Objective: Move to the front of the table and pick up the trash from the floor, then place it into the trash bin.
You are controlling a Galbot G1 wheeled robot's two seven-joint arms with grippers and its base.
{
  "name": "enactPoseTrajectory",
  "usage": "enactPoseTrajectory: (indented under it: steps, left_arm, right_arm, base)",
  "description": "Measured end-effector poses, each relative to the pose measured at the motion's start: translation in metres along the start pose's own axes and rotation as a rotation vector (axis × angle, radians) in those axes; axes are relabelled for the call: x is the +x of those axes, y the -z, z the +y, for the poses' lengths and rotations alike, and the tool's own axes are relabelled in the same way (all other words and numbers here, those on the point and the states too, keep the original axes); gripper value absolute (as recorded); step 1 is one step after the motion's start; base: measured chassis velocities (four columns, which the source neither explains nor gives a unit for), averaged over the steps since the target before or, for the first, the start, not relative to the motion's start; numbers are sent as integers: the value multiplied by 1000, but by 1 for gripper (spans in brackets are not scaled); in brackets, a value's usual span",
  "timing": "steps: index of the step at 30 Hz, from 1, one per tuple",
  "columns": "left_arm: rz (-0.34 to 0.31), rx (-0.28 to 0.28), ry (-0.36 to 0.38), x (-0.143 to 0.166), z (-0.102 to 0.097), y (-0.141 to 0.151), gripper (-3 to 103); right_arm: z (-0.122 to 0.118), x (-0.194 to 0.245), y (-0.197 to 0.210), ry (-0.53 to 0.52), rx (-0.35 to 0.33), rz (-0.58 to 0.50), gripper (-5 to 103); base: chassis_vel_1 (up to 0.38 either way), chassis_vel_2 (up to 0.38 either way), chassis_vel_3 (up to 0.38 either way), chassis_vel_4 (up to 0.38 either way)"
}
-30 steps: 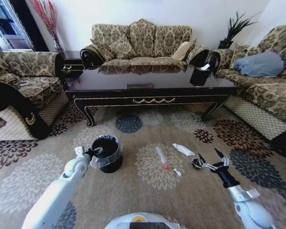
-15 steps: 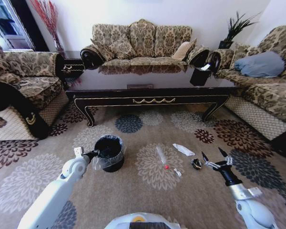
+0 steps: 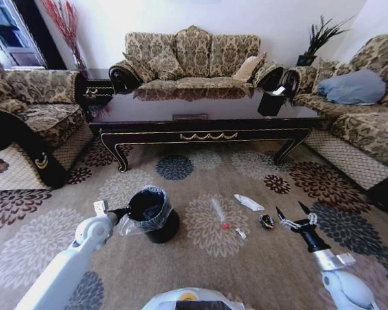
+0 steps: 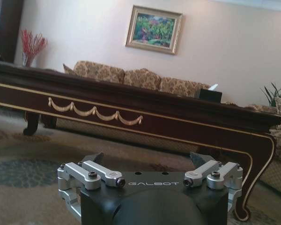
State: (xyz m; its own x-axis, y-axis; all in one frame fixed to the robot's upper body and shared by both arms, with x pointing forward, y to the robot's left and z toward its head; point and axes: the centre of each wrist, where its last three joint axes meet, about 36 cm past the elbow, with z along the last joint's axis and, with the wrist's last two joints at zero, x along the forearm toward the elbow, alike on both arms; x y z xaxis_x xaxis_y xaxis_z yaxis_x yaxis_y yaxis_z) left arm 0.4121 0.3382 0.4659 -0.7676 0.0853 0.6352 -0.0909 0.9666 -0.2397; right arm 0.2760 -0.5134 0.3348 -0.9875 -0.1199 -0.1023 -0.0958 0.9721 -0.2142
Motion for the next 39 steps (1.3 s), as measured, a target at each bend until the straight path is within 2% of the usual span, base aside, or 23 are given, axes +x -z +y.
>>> enactPoseTrajectory:
  steps: [3,4,7,10,12,14,15,16,18,24,34,39]
  left_arm:
    - [9,-99,33,16,-6,15,4]
    - [9,-99,33,16,-6,15,4]
    - [15,-157,66,21,-10,19,4]
    - [16,-185,76,19,-13,17,4]
    - [17,-210,80,18,-16,15,4]
    - [20,-228,76,17,-20,15,4]
    - [20,-228,76,17,-20,15,4]
    - [19,-238,73,17,-21,16,4]
    - [13,-260,63,18,-26,20,4]
    - [24,-305,54,13,-32,19,4]
    - [47,-319,37,4,-41,11,4]
    - [51,-314,33,2,-44,11,4]
  right_arm:
    - [-13,-11,-11,-40,10,80,100]
    - [-13,-11,-11,-40,10,80,100]
    - [-12,-23,-27,-66,-26,143,100]
    - [-10,-30,-39,-70,-25,169,100]
    - [-11,-34,-52,-62,43,219,100]
    - [-17,-35,-65,-24,176,288,100]
    - [-17,-35,-65,-24,176,288,100]
    - [-18,-34,-71,-13,212,316,100]
    - [-16,-30,-87,-7,238,368,100]
    - [-3,-27,-119,-1,210,433,100]
    - [23,-45,-136,45,182,431,100]
    - [24,-63,-146,50,189,423,100]
  base:
    - [0,0,0,0]
    - [0,0,0,0]
    - [0,0,0,0]
    - [0,0,0,0]
    - [0,0,0,0]
    - [0,0,0,0]
    - [0,0,0,0]
    - [0,0,0,0]
    - [0,0,0,0]
    - [0,0,0,0]
    - [0,0,0,0]
    - [0,0,0,0]
